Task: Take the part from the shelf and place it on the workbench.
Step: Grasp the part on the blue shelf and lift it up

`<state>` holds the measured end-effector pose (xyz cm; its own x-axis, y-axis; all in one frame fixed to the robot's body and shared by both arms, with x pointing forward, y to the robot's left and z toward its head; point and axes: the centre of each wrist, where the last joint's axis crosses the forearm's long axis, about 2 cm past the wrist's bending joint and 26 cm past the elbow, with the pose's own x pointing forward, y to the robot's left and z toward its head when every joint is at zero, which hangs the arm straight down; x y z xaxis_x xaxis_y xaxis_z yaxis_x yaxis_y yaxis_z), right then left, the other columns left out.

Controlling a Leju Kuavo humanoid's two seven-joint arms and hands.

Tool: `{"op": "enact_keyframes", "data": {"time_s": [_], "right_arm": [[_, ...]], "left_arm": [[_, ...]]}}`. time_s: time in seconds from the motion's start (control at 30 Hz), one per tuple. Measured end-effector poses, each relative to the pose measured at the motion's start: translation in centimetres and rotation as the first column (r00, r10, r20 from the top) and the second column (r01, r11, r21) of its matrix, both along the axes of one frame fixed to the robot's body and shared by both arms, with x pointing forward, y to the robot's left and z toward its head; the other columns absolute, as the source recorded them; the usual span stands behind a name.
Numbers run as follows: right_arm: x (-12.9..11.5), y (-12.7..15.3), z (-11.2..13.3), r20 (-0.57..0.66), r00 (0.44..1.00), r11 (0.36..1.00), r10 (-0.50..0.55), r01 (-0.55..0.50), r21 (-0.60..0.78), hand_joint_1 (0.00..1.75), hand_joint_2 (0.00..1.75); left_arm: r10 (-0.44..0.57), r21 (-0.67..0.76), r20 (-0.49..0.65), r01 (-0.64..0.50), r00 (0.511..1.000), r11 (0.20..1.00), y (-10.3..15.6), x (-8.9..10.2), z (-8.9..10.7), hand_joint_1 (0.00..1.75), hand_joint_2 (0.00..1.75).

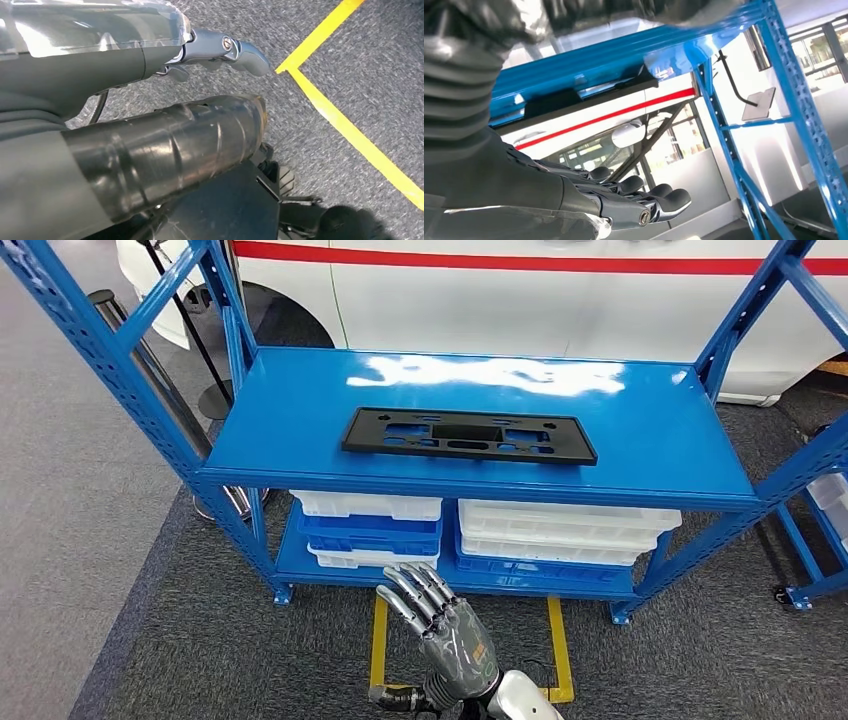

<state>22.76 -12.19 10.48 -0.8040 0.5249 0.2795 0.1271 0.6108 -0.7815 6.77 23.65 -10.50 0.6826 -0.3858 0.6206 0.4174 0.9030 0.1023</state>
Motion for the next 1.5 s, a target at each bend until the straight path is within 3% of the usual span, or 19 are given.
{"op": "enact_keyframes", "data": {"time_s": [1.5], "right_arm": [[-0.5,-1.5,0.6,0.024,0.996,0.995,-0.083,0.081,0.062,0.00,1.75]], "left_arm": [[0.003,0.020,-0.035,-0.002,0.999,1.000,0.5,-0.8,-0.2,0.00,0.00]]}}
